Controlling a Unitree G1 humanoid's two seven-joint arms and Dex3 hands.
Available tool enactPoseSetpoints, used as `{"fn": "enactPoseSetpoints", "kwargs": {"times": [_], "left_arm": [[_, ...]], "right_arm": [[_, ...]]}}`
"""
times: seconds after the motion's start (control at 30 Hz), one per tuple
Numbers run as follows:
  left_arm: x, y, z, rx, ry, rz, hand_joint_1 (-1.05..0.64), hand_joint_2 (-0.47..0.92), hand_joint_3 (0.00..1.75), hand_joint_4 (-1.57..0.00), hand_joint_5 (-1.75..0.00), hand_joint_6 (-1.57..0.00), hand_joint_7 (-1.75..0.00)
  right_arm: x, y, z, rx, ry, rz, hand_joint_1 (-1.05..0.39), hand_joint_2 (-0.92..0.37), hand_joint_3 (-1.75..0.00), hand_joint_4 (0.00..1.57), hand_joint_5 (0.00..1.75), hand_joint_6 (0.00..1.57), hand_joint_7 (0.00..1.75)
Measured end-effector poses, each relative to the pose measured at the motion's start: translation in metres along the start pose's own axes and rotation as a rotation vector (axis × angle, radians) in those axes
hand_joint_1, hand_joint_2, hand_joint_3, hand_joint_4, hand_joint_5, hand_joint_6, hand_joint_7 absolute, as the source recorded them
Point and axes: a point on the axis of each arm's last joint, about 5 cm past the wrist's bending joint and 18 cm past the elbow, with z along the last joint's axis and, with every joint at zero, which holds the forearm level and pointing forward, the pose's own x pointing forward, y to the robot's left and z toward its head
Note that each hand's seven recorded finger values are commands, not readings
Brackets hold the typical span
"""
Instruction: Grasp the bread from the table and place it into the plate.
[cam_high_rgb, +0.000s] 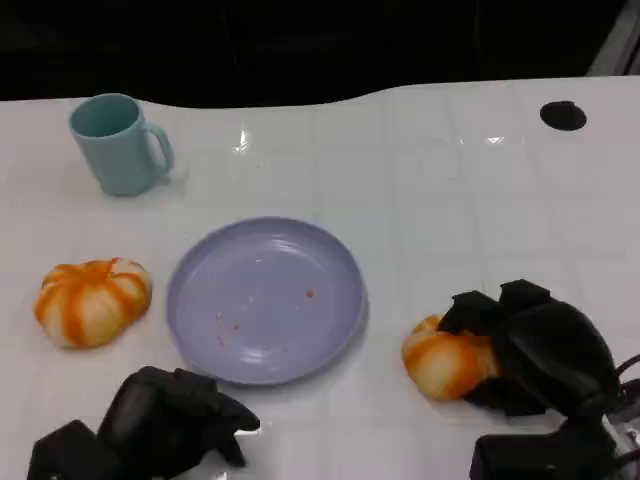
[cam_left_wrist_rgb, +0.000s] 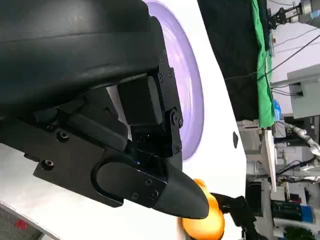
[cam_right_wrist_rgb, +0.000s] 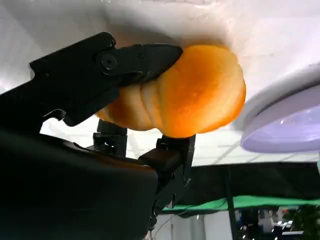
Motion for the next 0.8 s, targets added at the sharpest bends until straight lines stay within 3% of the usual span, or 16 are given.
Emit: {"fn": "enactPoseSetpoints", "kwargs": {"times": [0.2, 0.47, 0.6, 0.8], "left_arm": [[0.0, 0.0, 0.0, 0.001, -0.002, 0.0, -1.05, 0.92, 0.08, -1.29, -1.02, -1.54, -0.28], [0.0, -0.001, 0.0, -0.001, -0.002, 0.0, -1.05, 0.92, 0.09, -1.3, -1.01, -1.54, -0.28], [0.0, -0.001, 0.0, -0.001, -0.001, 0.0, -1.05, 0.92, 0.08, -1.3, -1.01, -1.55, -0.28], [0.0, -0.001, 0.0, -0.001, -0.001, 0.0, -1.05, 0.92, 0.08, -1.3, -1.01, -1.55, -0.28]], "right_arm": [[0.001, 0.0036, 0.003, 0.057, -0.028, -0.122, -0.3, -0.61, -0.96, 0.81, 1.75, 0.57, 1.75], [0.017, -0.0067, 0.017, 0.228, -0.079, -0.27, -0.29, -0.5, -1.12, 0.86, 1.75, 0.6, 1.75], [0.027, -0.0104, 0.028, 0.336, -0.103, -0.289, -0.29, -0.47, -1.13, 0.85, 1.75, 0.63, 1.75], [0.045, -0.0136, 0.045, 0.405, -0.149, -0.298, -0.22, -0.34, -1.35, 0.9, 1.75, 0.65, 1.75]]}}
